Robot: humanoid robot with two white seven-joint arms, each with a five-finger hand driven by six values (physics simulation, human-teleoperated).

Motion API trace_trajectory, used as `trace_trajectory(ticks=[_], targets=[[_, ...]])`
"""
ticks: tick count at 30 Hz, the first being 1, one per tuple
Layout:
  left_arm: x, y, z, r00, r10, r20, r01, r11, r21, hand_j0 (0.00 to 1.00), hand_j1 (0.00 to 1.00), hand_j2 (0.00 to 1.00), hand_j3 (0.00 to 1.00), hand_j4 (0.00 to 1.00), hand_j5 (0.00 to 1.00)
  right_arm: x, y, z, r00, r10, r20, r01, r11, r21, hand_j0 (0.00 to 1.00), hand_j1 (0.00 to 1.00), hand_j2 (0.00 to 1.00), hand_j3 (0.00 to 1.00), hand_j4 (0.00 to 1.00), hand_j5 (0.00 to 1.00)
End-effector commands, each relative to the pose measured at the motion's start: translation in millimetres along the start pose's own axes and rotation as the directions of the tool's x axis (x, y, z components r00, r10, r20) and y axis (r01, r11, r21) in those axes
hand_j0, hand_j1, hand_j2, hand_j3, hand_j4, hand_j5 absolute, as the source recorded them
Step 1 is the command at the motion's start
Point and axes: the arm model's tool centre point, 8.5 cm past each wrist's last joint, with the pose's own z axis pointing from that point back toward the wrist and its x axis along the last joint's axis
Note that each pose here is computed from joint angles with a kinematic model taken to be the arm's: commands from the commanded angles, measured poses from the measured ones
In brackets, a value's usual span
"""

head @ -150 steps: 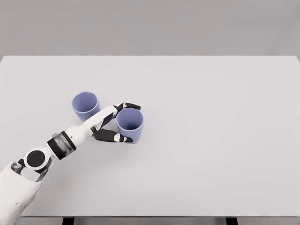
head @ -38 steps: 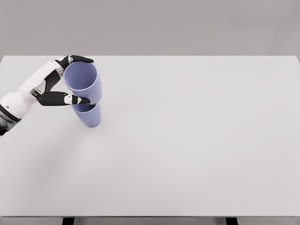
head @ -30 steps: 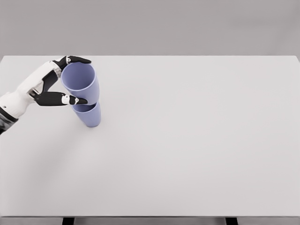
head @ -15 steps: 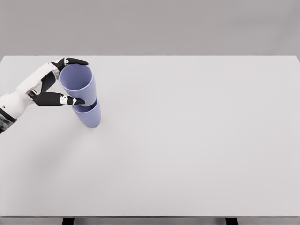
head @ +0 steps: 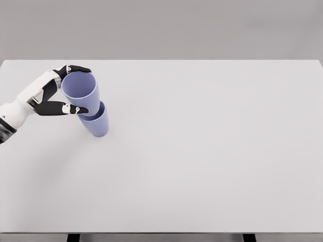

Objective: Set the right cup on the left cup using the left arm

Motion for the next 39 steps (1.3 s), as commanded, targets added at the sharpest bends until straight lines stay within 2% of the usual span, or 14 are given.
trace_trajectory(ticks=[1, 11, 22, 31, 39], targets=[[-1.2, 0.4, 0.4, 1.0, 0.006, -0.002, -0.006, 1.0, 0.001, 0.75, 0.75, 0.75, 0.75, 0.75, 0.75, 0.0, -0.1, 0.0, 1.0, 0.0, 0.0, 0.0, 1.0, 0.0, 1.0, 1.0, 1.0, 1.0, 1.0, 1.0], [-10.7, -2.0, 0.4, 1.0, 0.015, -0.025, -0.015, 1.0, 0.003, 0.75, 0.75, 0.75, 0.75, 0.75, 0.75, 0.0, -0.1, 0.0, 1.0, 0.0, 0.0, 0.0, 1.0, 0.0, 1.0, 1.0, 1.0, 1.0, 1.0, 1.0], [-11.2, -2.4, -0.8, 1.0, 0.016, -0.024, -0.016, 1.0, 0.005, 0.75, 0.75, 0.75, 0.75, 0.75, 0.75, 0.0, -0.1, 0.0, 1.0, 0.0, 0.0, 0.0, 1.0, 0.0, 1.0, 1.0, 1.0, 1.0, 1.0, 1.0], [-23.0, -2.2, -1.1, 0.998, 0.033, -0.052, -0.033, 0.999, 0.009, 0.75, 0.75, 0.75, 0.75, 0.75, 0.75, 0.0, -0.1, 0.0, 1.0, 0.0, 0.0, 0.0, 1.0, 0.0, 1.0, 1.0, 1.0, 1.0, 1.0, 1.0], [-23.3, -5.5, -3.0, 0.998, 0.039, -0.047, -0.039, 0.999, 0.006, 0.75, 0.75, 0.75, 0.75, 0.75, 0.75, 0.0, -0.1, 0.0, 1.0, 0.0, 0.0, 0.0, 1.0, 0.0, 1.0, 1.0, 1.0, 1.0, 1.0, 1.0]])
